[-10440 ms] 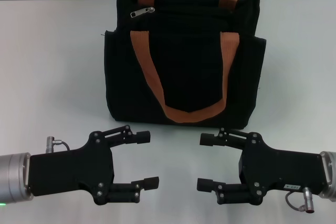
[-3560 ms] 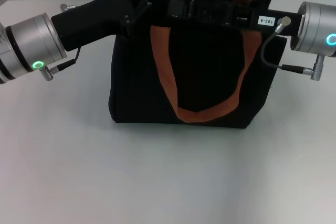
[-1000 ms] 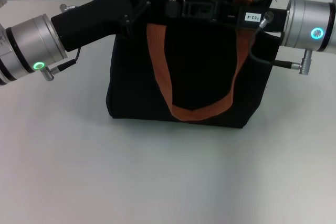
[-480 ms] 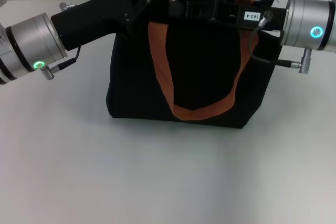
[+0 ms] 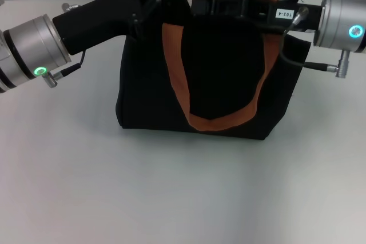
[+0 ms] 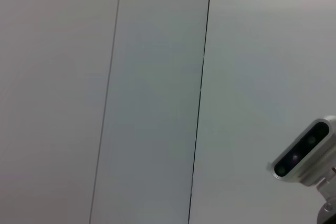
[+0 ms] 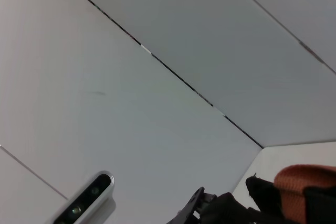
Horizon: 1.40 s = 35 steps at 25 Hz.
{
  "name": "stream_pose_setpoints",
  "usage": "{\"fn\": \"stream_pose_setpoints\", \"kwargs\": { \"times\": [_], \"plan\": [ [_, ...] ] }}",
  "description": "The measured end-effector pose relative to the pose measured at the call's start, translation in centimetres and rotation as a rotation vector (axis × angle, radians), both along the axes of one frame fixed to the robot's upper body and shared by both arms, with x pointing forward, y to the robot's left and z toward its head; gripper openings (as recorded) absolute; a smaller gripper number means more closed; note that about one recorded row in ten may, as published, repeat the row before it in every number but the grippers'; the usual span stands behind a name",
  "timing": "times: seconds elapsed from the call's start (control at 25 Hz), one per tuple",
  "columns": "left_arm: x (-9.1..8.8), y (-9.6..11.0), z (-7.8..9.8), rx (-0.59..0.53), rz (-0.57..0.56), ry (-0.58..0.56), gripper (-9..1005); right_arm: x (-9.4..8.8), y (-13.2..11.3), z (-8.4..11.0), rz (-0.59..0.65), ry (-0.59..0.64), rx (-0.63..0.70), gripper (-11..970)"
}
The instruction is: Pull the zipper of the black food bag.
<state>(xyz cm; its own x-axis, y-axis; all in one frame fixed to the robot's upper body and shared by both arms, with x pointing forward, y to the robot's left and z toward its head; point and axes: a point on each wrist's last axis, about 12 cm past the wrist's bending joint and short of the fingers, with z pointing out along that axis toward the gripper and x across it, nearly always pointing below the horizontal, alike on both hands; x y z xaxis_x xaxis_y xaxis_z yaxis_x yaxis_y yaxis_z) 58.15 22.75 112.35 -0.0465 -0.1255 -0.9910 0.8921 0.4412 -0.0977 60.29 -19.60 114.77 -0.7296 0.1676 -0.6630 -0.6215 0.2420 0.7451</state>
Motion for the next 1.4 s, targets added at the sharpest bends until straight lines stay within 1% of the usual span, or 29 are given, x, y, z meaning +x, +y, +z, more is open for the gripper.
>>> {"fn": "stream_pose_setpoints", "kwargs": {
  "times": [0.04, 0.08, 0.16, 0.2, 0.24, 0.36, 0.68, 0.72, 0.76, 0.8, 0.84, 0.88, 0.92, 0.96, 1.0, 1.12, 1.16, 1.2, 1.24, 1.4],
  "plan": [
    [0.0, 0.0, 0.0, -0.003, 0.002, 0.0, 83, 0.1, -0.4, 0.4, 0.005, 0.029, 0.006, -1],
    [0.0, 0.0, 0.0, -0.004, 0.003, 0.0, 83, 0.1, -0.4, 0.4, 0.005, 0.029, 0.006, -1],
    [0.0, 0.1, 0.0, -0.007, 0.005, 0.0, 84, 0.5, -0.9, 1.2, 0.02, 0.084, 0.011, -1],
    [0.0, 0.1, 0.0, -0.007, 0.005, 0.0, 84, 0.5, -0.9, 1.2, 0.02, 0.084, 0.011, -1],
    [-0.1, 0.1, 0.0, -0.007, 0.005, 0.0, 84, 0.8, -1.1, 1.8, 0.031, 0.117, 0.015, -1],
    [-0.3, 0.1, -0.5, -0.005, 0.012, -0.002, 85, 1.1, -1.2, 2.2, 0.043, 0.145, 0.004, -1],
    [-0.3, 0.1, -0.6, -0.002, 0.015, -0.006, 88, 1.1, -0.8, 2.2, 0.049, 0.143, -0.004, 0],
    [-0.3, 0.1, -0.6, -0.003, 0.015, -0.006, 88, 1.1, -0.8, 2.1, 0.04, 0.132, 0.005, 0],
    [-0.4, 0.1, -0.6, -0.006, 0.013, -0.007, 89, 0.8, -1.0, 1.7, 0.021, 0.082, 0.025, 10],
    [-0.4, 0.1, -0.6, -0.006, 0.013, -0.007, 89, 0.8, -1.0, 1.7, 0.021, 0.082, 0.025, 21],
    [-0.4, 0.1, -0.6, -0.006, 0.012, -0.007, 89, 0.4, -1.4, 1.4, 0.004, 0.007, 0.035, 31],
    [-0.4, 0.1, -0.6, -0.006, 0.011, -0.007, 90, 0.1, -1.5, 1.2, 0.001, -0.034, 0.037, 42],
    [-0.4, 0.1, -0.6, -0.006, 0.011, -0.007, 90, 0.1, -1.5, 1.2, 0.001, -0.034, 0.037, 52],
    [-0.5, 0.1, -0.6, -0.007, 0.008, -0.007, 90, -0.5, -1.8, 0.7, -0.005, -0.12, 0.039, 63],
    [-0.5, 0.1, -0.6, -0.007, 0.008, -0.007, 91, -0.5, -1.8, 0.7, -0.005, -0.12, 0.039, 73],
    [-0.5, 0.1, -0.5, -0.014, 0.003, -0.009, 92, -1.6, -2.2, 0.1, -0.004, -0.245, 0.042, 105],
    [-0.5, 0.0, -0.5, -0.024, 0.001, -0.007, 92, -2.3, -2.4, -0.4, 0.001, -0.298, 0.036, 115],
    [-0.6, -0.1, -0.5, -0.033, -0.002, -0.005, 92, -2.3, -2.4, -0.4, 0.001, -0.298, 0.036, 126],
    [-0.6, -0.2, -0.5, -0.04, -0.005, -0.006, 93, -2.6, -2.6, -0.8, -0.002, -0.315, 0.029, 136],
    [-0.6, -0.4, -0.3, -0.061, -0.018, -0.006, 94, -2.8, -2.7, -1.0, -0.008, -0.314, 0.021, 277]
  ]
}}
